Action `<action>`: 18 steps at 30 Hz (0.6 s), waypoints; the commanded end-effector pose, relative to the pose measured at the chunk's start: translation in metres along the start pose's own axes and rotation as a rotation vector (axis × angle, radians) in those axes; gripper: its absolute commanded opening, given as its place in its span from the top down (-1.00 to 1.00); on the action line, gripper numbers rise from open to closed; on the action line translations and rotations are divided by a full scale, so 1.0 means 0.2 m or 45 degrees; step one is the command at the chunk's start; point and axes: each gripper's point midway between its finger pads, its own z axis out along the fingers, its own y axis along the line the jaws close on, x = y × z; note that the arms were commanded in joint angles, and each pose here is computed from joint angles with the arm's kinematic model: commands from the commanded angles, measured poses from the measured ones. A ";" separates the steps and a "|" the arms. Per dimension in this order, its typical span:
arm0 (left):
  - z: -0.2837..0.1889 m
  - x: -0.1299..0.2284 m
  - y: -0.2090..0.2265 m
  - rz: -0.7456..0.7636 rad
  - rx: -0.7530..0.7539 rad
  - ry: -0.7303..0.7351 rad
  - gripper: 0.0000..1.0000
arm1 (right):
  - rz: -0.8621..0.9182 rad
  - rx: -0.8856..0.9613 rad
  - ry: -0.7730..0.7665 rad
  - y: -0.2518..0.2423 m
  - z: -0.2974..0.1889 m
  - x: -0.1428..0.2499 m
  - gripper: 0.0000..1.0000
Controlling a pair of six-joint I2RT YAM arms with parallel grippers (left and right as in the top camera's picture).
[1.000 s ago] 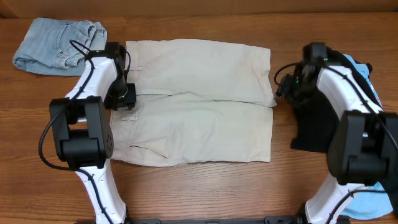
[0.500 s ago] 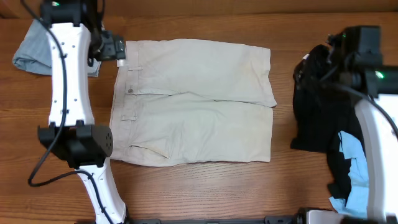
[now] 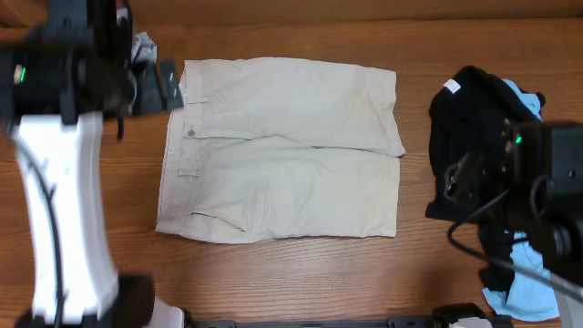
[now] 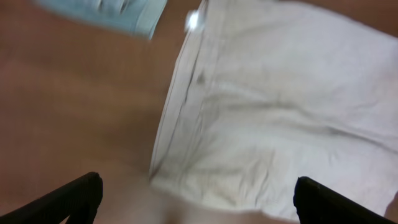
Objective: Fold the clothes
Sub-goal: 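Release the waistband and move both grippers down to the leg hems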
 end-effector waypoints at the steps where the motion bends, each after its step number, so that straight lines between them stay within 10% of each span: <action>1: -0.02 0.21 0.17 -0.299 -0.185 0.030 -1.00 | 0.204 0.143 -0.037 -0.10 0.03 0.05 -0.22; 4: 0.02 0.38 0.26 -0.495 -0.275 0.047 -1.00 | 0.271 0.164 -0.006 -0.12 0.11 0.09 -1.00; 9: 0.25 0.69 0.38 -0.922 -0.420 0.030 -1.00 | 0.262 0.145 0.076 -0.08 0.27 0.11 -1.00; 14: 0.55 0.87 0.42 -0.932 -0.480 0.110 -1.00 | 0.164 0.178 0.178 -0.07 0.36 0.14 -1.00; 18: 0.77 0.97 0.42 -0.926 -0.497 0.172 -0.63 | 0.159 0.221 0.234 -0.07 0.42 0.16 -1.00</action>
